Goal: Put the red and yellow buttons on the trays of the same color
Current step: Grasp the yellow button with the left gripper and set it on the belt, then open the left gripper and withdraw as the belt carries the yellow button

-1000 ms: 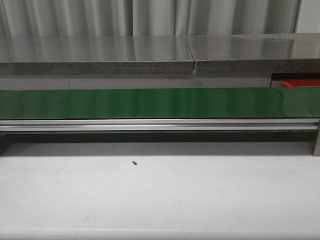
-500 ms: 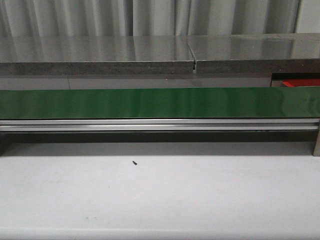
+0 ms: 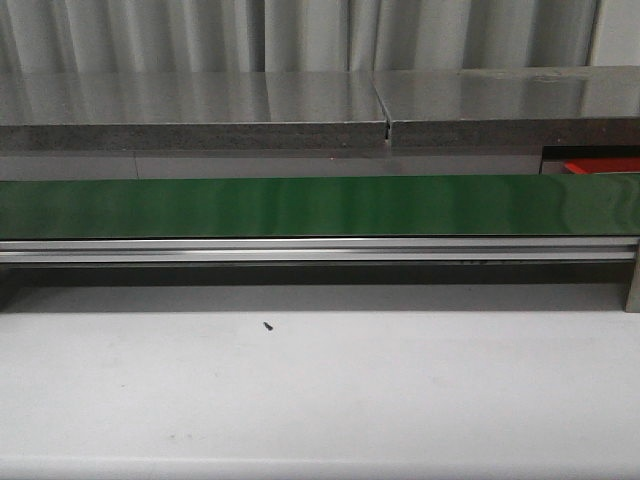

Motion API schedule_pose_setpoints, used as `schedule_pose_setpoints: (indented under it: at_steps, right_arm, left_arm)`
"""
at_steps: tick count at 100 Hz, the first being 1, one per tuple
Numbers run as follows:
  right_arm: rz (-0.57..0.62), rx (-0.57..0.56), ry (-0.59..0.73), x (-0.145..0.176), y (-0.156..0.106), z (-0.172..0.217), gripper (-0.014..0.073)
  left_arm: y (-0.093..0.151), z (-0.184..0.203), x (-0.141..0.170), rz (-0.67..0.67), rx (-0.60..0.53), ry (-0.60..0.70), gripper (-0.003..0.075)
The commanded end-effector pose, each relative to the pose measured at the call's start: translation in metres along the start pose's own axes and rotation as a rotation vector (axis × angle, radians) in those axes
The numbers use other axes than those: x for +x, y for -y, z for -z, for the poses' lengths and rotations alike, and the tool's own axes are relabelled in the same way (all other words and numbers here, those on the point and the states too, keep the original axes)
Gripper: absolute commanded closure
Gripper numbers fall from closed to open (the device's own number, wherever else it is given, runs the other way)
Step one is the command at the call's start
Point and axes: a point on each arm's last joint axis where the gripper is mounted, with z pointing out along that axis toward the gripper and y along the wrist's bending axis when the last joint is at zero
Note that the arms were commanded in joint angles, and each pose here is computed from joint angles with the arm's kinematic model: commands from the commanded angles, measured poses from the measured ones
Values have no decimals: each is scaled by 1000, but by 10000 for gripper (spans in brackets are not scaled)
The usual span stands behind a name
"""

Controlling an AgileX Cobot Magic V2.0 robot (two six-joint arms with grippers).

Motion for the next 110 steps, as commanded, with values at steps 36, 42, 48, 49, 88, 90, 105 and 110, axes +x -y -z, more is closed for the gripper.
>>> schedule_pose_setpoints:
  at_steps: [36, 42, 48, 49, 88, 90, 105, 110]
  right_arm:
    - [2, 23, 94, -13, 3, 6, 663]
    - [2, 23, 94, -13, 3, 6, 663]
    - [2, 23, 94, -13, 3, 6, 663]
    - [2, 23, 94, -13, 3, 6, 663]
    - [2, 23, 94, -13, 3, 6, 663]
    - [2, 23, 94, -13, 3, 6, 663]
    - [2, 23, 94, -13, 3, 6, 663]
    - [2, 23, 94, -13, 3, 6, 663]
  left_arm:
    - [30, -16, -4, -59, 43, 22, 329]
    - [33, -16, -3, -65, 48, 17, 211]
    - [34, -16, -3, -68, 51, 13, 137]
    - [35, -16, -3, -70, 54, 10, 123]
    - [64, 58, -38, -149, 115, 167, 74]
    - [62, 61, -39, -147, 109, 177, 75]
    - [31, 78, -41, -105, 19, 168, 75]
    - [16, 80, -39, -96, -29, 144, 78]
